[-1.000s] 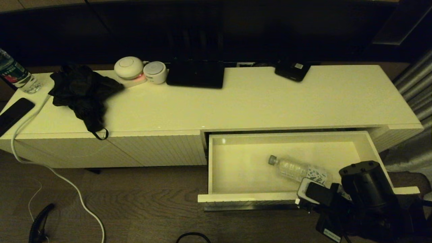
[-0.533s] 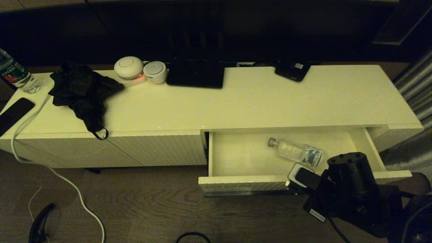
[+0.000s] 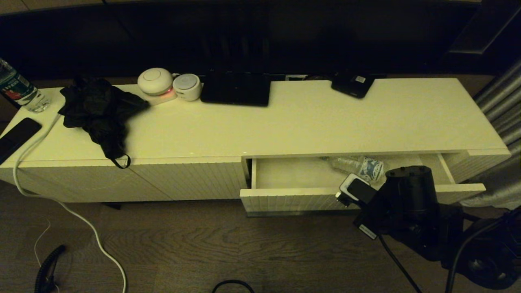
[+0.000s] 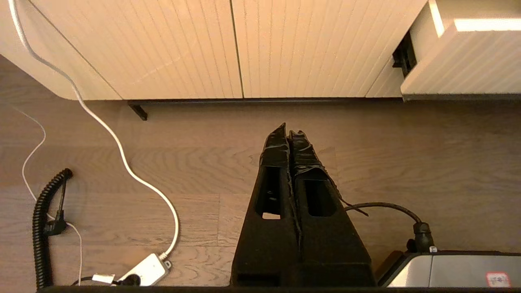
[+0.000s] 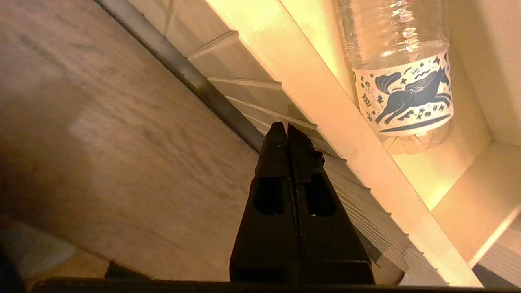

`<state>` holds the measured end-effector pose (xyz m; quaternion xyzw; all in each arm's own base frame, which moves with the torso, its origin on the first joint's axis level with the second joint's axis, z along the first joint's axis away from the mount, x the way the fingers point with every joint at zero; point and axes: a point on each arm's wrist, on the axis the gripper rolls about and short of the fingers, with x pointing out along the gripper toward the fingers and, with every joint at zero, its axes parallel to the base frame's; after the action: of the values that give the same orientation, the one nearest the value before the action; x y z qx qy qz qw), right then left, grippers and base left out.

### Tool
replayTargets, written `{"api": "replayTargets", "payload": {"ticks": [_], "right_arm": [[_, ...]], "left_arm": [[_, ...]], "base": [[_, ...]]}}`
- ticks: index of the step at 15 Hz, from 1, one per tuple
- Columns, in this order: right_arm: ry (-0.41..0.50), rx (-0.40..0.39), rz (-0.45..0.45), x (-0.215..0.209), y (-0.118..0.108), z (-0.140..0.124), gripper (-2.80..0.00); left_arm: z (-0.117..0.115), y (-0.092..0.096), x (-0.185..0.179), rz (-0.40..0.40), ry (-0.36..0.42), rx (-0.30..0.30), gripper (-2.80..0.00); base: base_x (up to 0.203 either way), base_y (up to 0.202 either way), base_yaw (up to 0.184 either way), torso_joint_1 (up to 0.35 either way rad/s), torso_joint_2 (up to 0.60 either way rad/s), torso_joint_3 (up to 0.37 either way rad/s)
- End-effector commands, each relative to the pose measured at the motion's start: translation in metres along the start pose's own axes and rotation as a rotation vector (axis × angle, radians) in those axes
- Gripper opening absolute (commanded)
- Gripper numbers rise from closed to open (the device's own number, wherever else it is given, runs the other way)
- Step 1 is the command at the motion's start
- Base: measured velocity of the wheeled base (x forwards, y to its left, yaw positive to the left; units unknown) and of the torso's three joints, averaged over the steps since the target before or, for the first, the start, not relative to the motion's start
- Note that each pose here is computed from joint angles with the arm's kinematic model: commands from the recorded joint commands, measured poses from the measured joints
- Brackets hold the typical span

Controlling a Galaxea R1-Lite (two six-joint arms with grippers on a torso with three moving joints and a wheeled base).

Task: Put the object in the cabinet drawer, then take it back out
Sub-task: Close the drawer

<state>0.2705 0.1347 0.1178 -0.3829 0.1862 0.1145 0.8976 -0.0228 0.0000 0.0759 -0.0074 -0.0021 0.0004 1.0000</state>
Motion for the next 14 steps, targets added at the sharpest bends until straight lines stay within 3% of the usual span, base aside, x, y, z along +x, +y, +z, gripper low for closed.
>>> {"api": "replayTargets", "payload": {"ticks": [1, 9, 14], "right_arm": [[-0.005, 0.006, -0.019, 0.008, -0.001, 0.004, -2.80], [-0.125, 0.083, -0.138, 0.043, -0.012, 0.023, -2.80], [-0.136, 0.053, -0.147, 0.040, -0.015, 0.027, -2.80]], "left_arm": [[0.000, 0.000, 0.000, 0.001, 0.000, 0.000, -2.80], [0.000, 0.000, 0.000, 0.001, -0.001, 0.000, -2.80], [0.000, 0.000, 0.000, 0.001, 0.000, 0.000, -2.80]], "base": [[0.000, 0.000, 0.000, 0.000, 0.00, 0.000], [0.000, 0.000, 0.000, 0.000, 0.00, 0.000], [0.000, 0.000, 0.000, 0.000, 0.00, 0.000]]}}
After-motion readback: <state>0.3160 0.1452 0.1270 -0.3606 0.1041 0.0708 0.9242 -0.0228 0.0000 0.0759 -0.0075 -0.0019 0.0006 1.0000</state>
